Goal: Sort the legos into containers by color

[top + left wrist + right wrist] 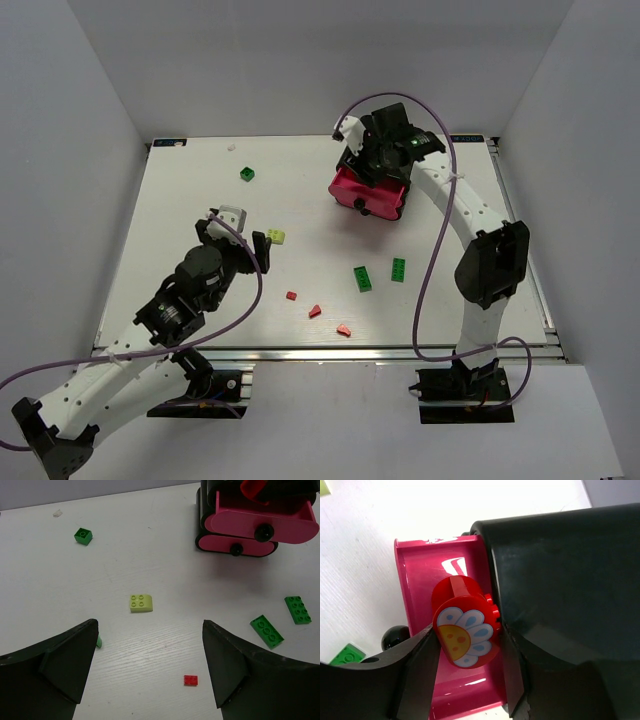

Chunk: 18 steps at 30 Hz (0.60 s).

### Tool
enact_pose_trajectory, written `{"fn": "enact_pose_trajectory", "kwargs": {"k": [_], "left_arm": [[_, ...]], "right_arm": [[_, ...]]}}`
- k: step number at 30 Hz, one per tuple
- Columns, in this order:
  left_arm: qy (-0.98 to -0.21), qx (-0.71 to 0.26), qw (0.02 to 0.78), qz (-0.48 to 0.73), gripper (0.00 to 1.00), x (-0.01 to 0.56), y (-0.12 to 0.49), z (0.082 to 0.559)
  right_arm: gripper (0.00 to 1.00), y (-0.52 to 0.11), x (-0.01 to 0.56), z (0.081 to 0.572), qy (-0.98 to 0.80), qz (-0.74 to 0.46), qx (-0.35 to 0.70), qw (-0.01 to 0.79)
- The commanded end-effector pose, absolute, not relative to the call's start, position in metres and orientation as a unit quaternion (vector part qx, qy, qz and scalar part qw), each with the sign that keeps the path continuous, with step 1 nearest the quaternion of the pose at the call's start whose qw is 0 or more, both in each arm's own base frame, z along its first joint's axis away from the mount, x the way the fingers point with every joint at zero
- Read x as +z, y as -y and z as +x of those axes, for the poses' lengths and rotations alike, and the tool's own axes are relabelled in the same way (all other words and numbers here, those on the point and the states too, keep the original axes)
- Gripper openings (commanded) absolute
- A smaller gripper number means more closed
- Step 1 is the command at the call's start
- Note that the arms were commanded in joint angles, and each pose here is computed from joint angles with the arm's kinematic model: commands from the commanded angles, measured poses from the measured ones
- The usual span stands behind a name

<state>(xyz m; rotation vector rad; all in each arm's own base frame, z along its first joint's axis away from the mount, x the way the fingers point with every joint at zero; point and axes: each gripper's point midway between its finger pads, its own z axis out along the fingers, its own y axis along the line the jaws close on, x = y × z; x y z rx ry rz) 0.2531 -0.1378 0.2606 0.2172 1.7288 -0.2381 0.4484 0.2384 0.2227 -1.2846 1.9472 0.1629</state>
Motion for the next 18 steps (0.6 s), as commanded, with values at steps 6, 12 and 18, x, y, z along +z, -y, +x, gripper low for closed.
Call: {"fn": "enact_pose_trajectory", "kwargs": {"k": [6, 12, 18], "left_arm": [[-0.758, -0.117, 0.632, 0.114, 0.95, 0.262, 0.146, 0.253], [-0.761, -0.128, 0.622, 0.13, 0.96, 0.258, 0.155, 0.252], [-0.775, -0.168, 0.589, 0.158, 0.8, 0.243, 0.182, 0.25]], "right_arm": [[0.6, -0.241, 0.228, 0.45, -0.759, -0.518, 0.07, 0.388], [0.65, -0.244, 0.246, 0.45, -0.756, -0.505, 0.077, 0.408], [0.57, -0.239, 0.29, 0.448, -0.756, -0.461, 0.073, 0.459]]}}
